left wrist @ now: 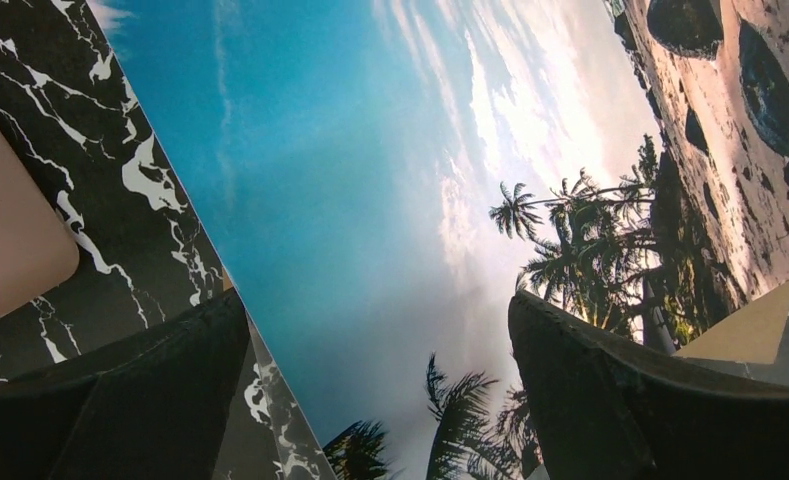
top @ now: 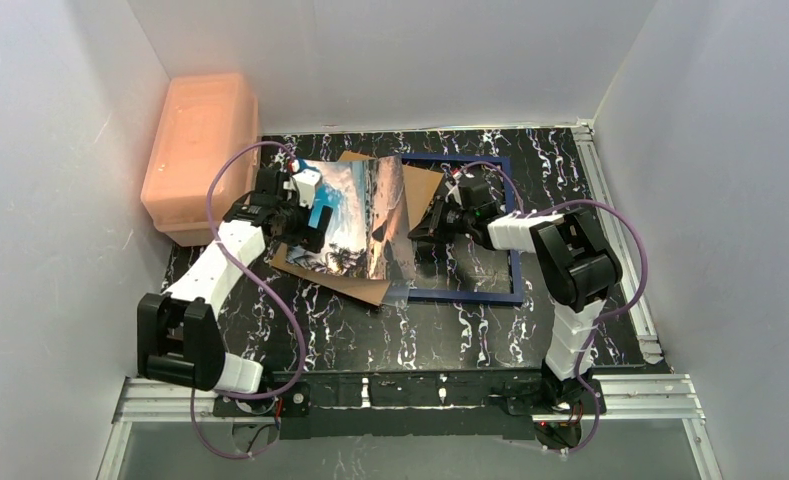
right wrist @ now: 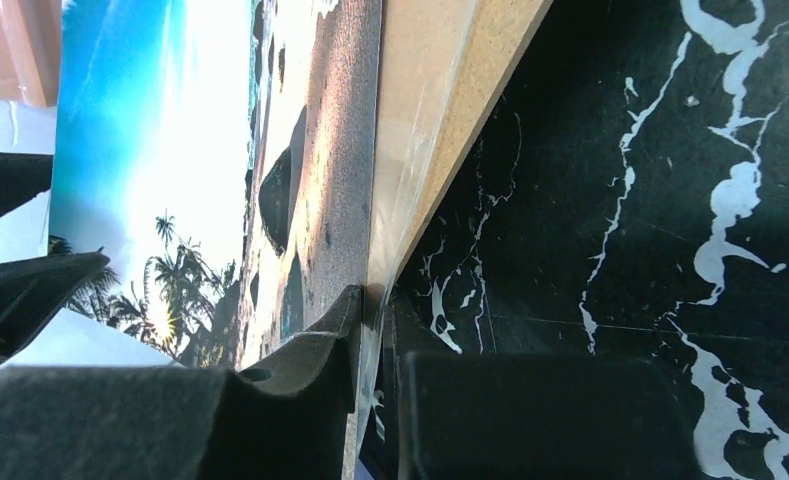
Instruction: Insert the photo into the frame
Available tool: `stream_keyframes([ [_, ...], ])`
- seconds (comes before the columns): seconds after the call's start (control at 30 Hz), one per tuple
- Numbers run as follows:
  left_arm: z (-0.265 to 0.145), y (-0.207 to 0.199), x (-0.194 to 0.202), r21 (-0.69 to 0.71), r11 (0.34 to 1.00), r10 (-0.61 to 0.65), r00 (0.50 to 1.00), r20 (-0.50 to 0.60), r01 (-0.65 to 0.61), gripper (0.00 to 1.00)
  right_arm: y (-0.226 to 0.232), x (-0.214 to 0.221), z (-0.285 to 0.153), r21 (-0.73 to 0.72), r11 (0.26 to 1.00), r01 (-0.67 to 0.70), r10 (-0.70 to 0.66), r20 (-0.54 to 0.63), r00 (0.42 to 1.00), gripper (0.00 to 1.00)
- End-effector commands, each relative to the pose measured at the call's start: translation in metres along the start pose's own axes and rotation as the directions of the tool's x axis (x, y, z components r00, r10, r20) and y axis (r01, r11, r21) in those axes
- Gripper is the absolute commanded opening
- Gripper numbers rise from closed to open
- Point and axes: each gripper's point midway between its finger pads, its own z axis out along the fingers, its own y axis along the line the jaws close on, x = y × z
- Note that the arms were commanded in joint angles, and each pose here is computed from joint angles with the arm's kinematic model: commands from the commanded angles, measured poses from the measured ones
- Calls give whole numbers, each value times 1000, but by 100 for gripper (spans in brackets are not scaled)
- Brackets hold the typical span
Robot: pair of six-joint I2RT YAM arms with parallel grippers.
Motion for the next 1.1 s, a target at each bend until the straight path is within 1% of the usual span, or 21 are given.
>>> stream_keyframes([
  [0.0, -8, -9, 15, 29, 999, 27, 999, -21, -26, 98, 40, -7, -5, -105, 987, 123, -126, -16, 992, 1],
  [0.13, -1, -4, 29, 7, 999, 44, 998, -53, -44, 98, 49, -3, -6, -116, 982, 152, -159, -52, 986, 1],
  [0.3, 11, 10, 32, -66, 996, 65, 997, -36, -68, 98, 56, 8, -9, -115, 977, 180, -193, -112, 975, 1],
  [0.4, 18, 18, 28, -105, 990, 89, 996, -10, -89, 99, 54, 11, -11, -103, 977, 187, -200, -137, 970, 1],
  [0.6, 30, 45, 19, -247, 959, 133, 991, -27, -135, 98, 43, 18, -13, -61, 977, 206, -214, -197, 957, 1],
  [0.77, 27, 39, 11, -215, 968, 126, 992, -13, -126, 99, 40, 13, -8, -42, 973, 226, -230, -200, 952, 1],
  [0.93, 10, 28, 4, -167, 981, 100, 995, 10, -97, 99, 41, 7, 0, -48, 970, 237, -242, -212, 947, 1],
  [1.07, 0, 25, 2, -161, 983, 97, 995, 25, -92, 99, 40, 4, 9, -48, 970, 237, -242, -225, 944, 1],
])
